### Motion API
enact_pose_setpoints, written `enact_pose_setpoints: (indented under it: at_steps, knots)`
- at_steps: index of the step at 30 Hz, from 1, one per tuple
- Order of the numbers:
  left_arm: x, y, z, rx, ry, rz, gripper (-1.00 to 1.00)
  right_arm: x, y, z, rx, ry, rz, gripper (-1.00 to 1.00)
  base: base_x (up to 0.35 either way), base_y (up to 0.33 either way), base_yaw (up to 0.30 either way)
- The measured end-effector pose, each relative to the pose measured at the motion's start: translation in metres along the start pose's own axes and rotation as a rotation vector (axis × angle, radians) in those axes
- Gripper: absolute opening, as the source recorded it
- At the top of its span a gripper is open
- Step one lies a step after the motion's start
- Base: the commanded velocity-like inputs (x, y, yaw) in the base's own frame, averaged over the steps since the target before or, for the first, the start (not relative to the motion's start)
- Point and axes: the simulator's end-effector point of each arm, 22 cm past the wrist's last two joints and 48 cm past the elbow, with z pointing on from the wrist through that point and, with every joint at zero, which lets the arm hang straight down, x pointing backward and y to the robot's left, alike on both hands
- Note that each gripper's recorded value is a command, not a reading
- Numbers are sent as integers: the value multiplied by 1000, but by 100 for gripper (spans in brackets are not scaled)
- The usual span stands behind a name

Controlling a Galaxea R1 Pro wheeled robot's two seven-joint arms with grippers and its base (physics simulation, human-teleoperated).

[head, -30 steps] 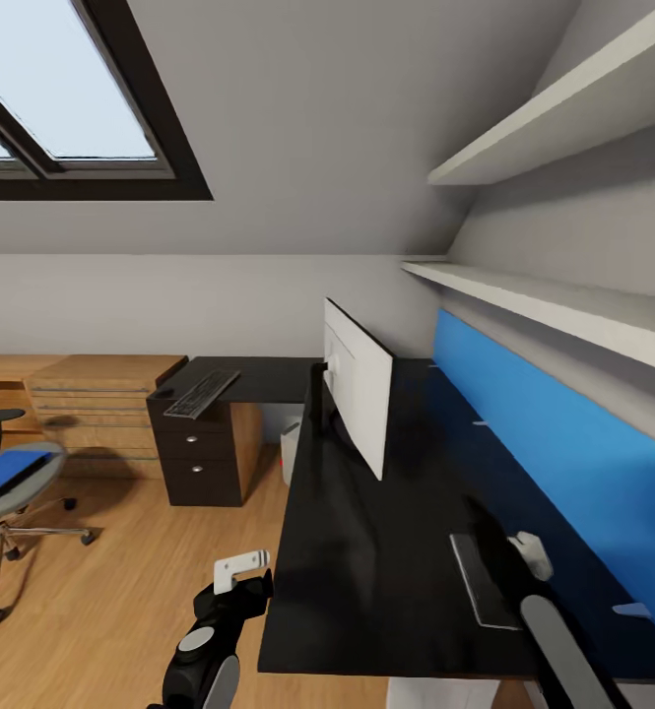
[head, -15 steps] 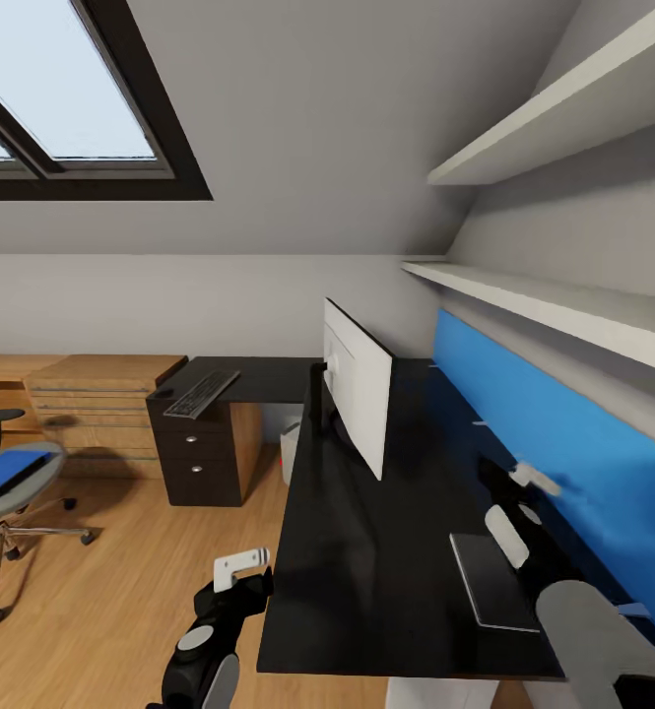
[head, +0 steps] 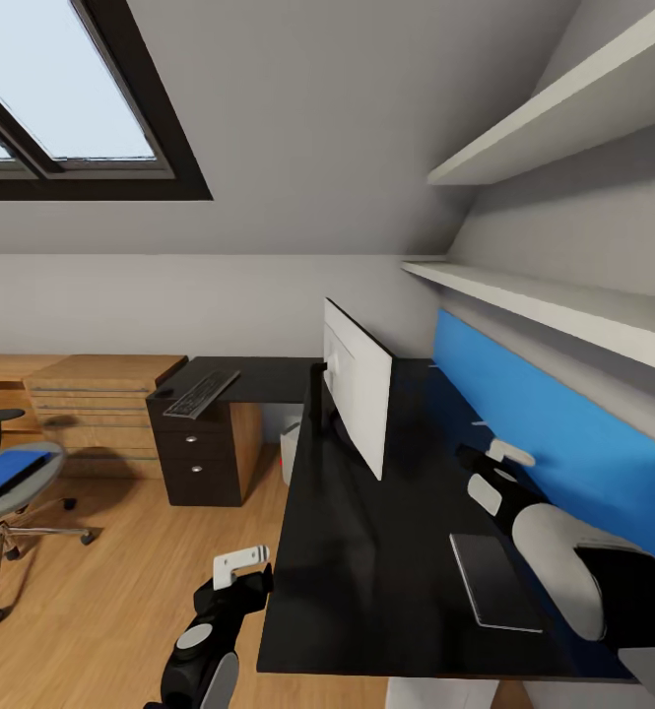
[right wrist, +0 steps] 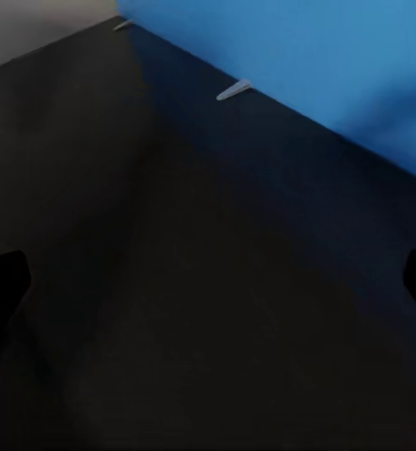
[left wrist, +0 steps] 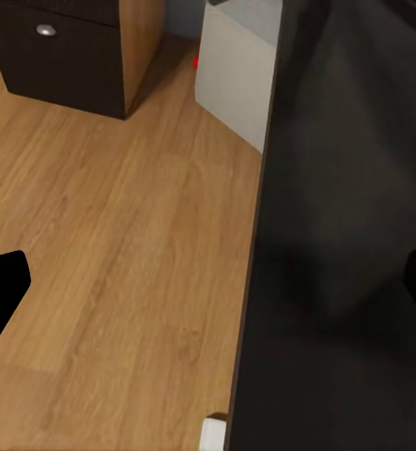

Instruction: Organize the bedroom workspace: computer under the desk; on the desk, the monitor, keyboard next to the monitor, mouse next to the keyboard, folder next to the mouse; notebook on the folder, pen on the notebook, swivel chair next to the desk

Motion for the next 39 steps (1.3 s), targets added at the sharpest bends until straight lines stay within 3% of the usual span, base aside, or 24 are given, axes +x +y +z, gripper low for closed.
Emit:
enact_pose_setpoints:
  at_steps: [11,15,17,24,33,39]
  knots:
    - [-4,0,-1,1,-9,-3,100,9,-3,-1,8,30,-12,100,100,0,0]
    - [-4,1,-2,1,-9,-3,100,26,-6,-1,11,116,-42,100,264,0,0]
    - [-4,1,-1,1,-9,-3,100,33,-21,0,30,173,-57,100,132,0,0]
    - [-5,0,-2,3,-10,-4,100,40,-67,3,88,284,-90,100,39,0,0]
    - [-33,-3,-12,19,-68,-30,100,54,-82,-3,131,361,-119,100,3,0,0]
    - [-30,-2,-8,20,-78,-36,100,66,-87,-2,151,382,-139,100,0,0,0]
